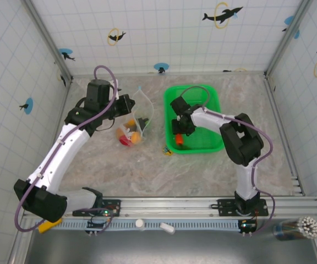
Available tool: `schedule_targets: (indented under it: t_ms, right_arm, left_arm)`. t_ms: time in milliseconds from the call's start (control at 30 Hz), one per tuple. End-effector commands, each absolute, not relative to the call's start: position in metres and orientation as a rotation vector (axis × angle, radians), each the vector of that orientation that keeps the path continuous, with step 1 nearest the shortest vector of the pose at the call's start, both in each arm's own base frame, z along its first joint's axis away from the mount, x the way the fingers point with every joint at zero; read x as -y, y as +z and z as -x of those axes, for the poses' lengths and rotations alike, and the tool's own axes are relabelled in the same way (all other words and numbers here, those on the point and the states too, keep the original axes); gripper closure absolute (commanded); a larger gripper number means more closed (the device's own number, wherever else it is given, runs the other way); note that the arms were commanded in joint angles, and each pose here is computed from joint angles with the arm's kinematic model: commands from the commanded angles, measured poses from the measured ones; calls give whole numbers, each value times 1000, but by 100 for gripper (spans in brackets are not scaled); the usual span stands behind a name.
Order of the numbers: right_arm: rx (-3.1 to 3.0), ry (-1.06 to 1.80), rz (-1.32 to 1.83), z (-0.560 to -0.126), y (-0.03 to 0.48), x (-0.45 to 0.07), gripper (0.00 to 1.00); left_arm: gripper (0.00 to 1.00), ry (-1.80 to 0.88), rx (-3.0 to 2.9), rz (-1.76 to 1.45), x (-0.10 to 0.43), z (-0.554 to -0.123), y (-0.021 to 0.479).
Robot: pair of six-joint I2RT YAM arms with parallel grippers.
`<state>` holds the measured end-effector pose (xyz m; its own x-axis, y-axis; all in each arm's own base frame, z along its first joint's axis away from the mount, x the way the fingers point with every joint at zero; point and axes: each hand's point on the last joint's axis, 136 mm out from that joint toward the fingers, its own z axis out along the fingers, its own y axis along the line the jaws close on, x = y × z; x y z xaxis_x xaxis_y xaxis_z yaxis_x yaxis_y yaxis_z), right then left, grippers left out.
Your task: Place the food in the zip-top bag and seal the zipper
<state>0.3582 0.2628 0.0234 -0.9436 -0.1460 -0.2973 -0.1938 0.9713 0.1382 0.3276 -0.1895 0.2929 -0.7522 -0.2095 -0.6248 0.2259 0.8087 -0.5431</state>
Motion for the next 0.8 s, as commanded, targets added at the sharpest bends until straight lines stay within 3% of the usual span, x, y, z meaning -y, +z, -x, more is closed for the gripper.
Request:
schedule_targets:
  t_ms: [0,300,400,567,767]
  right_arm:
    - [-2841,109,258,-361,20,-249,61]
    - [-2702,353,52,-383,65,-239,78]
    - [-2615,484,7,-388,93,-240,79]
    - [-2367,721,-25,-393,169,-242,79]
    - [-1823,1058,19,-377,299,-251,85]
  left_arm:
    - [100,-826,-2289,-15,195,-328,293]
    - [100,-847,-2299,6,198,-332,290]
    - [100,-865,-2293,19,200,-333,290]
    - [100,-897,-2266,38,200,-331,298]
    - [100,-922,-2236,53,198,-325,309]
